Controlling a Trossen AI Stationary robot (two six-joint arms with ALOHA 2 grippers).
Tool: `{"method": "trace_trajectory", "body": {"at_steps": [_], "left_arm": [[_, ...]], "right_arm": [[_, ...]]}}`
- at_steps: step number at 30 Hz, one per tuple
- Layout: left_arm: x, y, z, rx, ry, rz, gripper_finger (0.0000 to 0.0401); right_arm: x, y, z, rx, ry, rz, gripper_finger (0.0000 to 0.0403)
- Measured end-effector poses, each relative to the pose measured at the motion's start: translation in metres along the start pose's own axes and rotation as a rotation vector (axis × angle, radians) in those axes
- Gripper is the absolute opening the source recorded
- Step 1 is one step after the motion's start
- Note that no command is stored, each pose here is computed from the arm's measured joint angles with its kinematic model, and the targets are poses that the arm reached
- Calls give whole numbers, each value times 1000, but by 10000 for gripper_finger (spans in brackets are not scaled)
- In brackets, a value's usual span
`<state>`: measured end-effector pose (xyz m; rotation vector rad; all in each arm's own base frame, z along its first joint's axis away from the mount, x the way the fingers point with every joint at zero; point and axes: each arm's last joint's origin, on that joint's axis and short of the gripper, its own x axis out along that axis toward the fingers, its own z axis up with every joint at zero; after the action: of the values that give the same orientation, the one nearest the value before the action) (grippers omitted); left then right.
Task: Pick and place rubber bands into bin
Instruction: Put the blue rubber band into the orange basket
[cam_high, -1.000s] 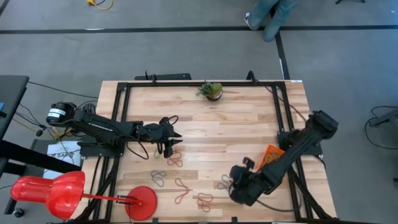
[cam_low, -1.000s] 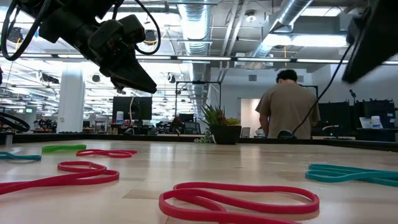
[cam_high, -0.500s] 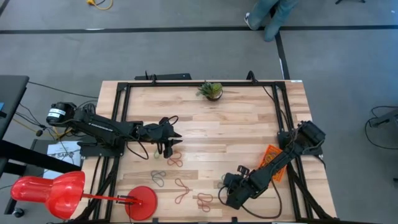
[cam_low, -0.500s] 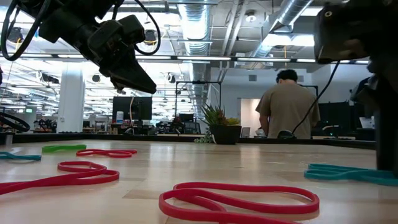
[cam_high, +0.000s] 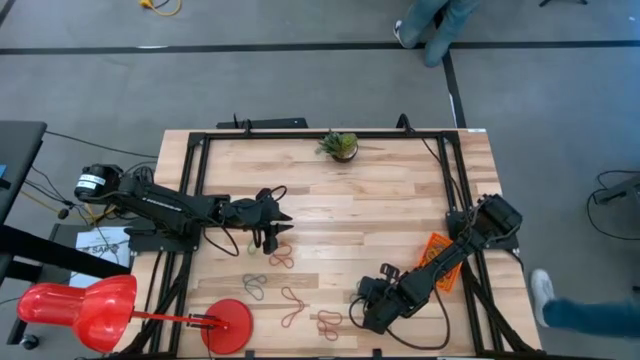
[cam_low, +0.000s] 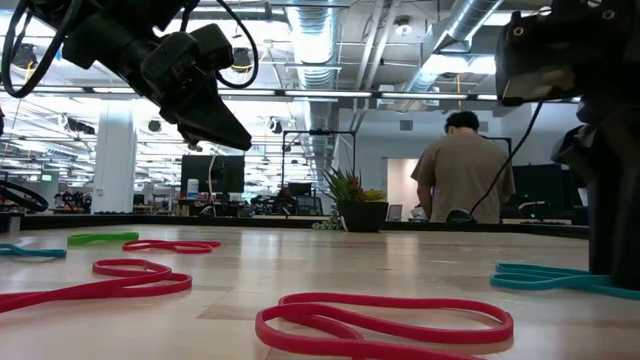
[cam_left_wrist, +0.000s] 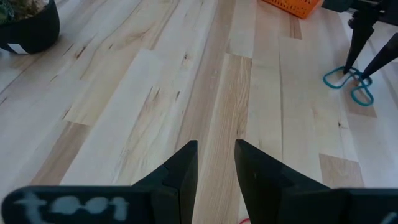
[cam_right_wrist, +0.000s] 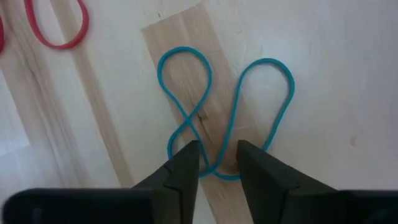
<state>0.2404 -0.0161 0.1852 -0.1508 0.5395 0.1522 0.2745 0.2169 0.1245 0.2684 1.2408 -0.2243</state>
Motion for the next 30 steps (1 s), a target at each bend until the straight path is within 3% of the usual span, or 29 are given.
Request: {"method": "trace_trajectory", "body": {"at_steps": [6,11,17,22,27,30], "left_arm": [[0,0,0,0,-1,0,96],[0,0,0,0,-3,0,96],[0,0,0,0,-4,1,96],[0,0,0,1,-3,1,96],[0,0,0,20,-2,2,96],[0,0,1,58,-8,3,96]], "right_arm": [[-6,1,3,-53,-4,14,14],[-43,-2,16,-92,21,-10,13],[-104,-29,14,-67,83,-254,5],[-145,-59,-16,135,119,-532,3],[-145,-70,-52,334,43,-508,1],[-137,-75,-77,466,145,-610,1]]}}
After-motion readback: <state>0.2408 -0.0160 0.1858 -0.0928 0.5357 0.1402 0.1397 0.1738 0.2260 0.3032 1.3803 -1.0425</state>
